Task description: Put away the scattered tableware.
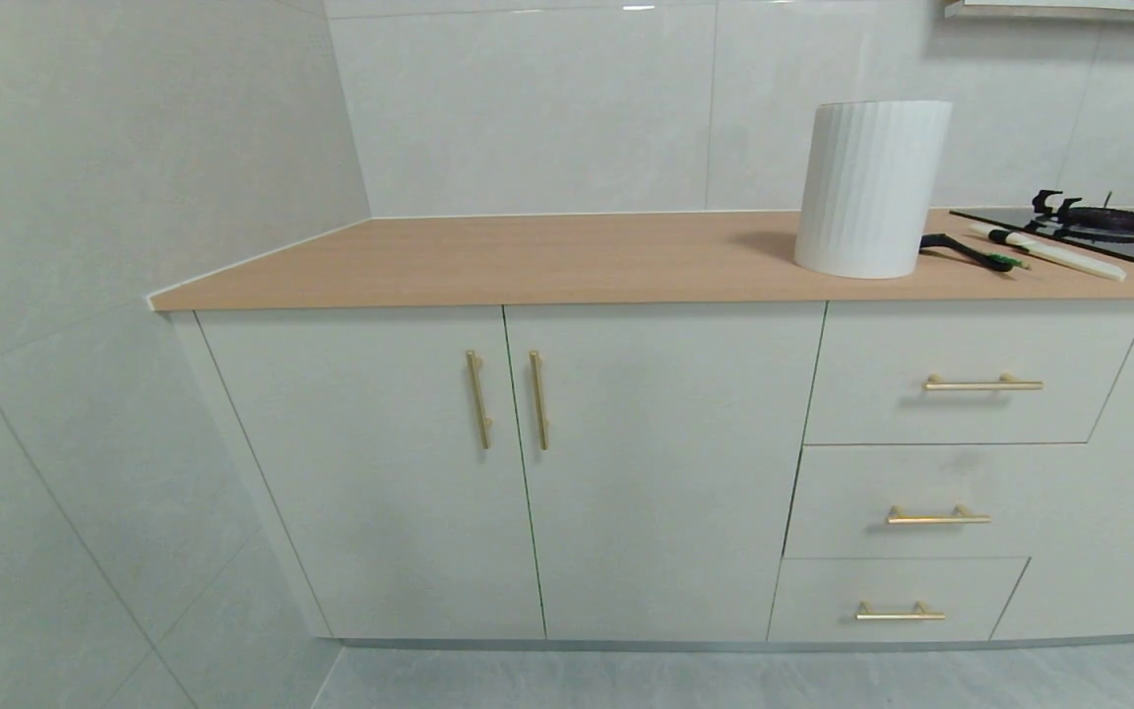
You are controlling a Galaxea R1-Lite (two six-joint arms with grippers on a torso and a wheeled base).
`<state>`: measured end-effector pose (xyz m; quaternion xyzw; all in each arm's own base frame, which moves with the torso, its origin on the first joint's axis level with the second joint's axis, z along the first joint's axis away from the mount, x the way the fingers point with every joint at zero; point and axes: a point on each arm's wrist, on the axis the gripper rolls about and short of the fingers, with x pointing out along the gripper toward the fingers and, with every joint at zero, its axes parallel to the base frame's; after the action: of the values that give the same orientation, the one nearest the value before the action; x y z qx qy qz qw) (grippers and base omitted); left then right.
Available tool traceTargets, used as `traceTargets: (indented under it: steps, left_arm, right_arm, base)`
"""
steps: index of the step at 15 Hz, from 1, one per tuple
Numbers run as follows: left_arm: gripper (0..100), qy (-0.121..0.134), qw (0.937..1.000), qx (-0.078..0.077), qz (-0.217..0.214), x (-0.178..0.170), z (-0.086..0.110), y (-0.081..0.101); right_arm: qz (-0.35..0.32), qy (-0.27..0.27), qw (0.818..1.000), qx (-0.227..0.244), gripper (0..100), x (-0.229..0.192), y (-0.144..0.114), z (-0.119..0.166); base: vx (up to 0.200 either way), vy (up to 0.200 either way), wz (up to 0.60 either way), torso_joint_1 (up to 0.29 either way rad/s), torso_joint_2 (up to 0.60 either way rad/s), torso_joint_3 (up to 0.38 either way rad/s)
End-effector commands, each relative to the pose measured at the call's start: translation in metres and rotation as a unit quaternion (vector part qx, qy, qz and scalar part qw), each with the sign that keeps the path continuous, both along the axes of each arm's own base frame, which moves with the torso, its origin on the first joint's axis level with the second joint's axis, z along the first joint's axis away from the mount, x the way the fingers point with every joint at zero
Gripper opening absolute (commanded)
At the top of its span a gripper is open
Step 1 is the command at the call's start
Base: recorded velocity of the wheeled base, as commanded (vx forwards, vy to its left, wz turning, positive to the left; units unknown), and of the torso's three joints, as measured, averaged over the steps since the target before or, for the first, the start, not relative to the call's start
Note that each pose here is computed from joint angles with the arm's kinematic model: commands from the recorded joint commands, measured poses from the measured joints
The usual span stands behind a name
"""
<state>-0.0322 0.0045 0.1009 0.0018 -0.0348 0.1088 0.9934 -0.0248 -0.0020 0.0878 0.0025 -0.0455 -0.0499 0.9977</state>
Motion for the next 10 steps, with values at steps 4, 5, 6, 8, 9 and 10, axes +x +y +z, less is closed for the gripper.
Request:
traceTargets:
  steps: [4, 5, 6, 8, 9, 10]
  left_arm:
    - [100, 0.022, 0.9944, 0.044, -0.093, 0.0093, -0.0217, -0.0042]
    - [100, 0.042, 0.99, 0.045, -0.127, 0.0092, -0.0258, -0.0057]
    - [100, 0.042, 0.9902, 0.041, -0.127, 0.0092, -0.0258, -0.0057]
    - [100, 0.04, 0.9907, 0.023, -0.128, 0.0094, -0.0261, -0.0057]
    - [100, 0.039, 0.9908, 0.014, -0.129, 0.0094, -0.0261, -0.0058]
    - [100, 0.038, 0.9908, 0.012, -0.129, 0.0094, -0.0259, -0.0058]
  right_arm:
    - [0.036, 0.024, 0.999, 0.003, 100, 0.002, 0.0015, -0.0077]
    - [0.073, 0.056, 0.996, -0.007, 100, 0.002, 0.0031, -0.0138]
    - [0.076, 0.05, 0.996, -0.01, 100, 0.0019, 0.0032, -0.0128]
    - [0.076, 0.049, 0.996, -0.01, 100, 0.002, 0.0032, -0.0127]
    - [0.077, 0.049, 0.996, -0.01, 100, 0.002, 0.0033, -0.0127]
    - [0.077, 0.049, 0.996, -0.01, 100, 0.002, 0.0033, -0.0127]
  base:
    - [0.0, 0.0, 0.0, 0.0, 0.0, 0.0]
    - [0.0, 0.0, 0.0, 0.0, 0.0, 0.0]
    - [0.0, 0.0, 0.0, 0.0, 0.0, 0.0]
    - [0.0, 0.0, 0.0, 0.0, 0.0, 0.0]
    - [0.0, 0.0, 0.0, 0.0, 0.0, 0.0]
    - [0.0, 0.0, 0.0, 0.0, 0.0, 0.0]
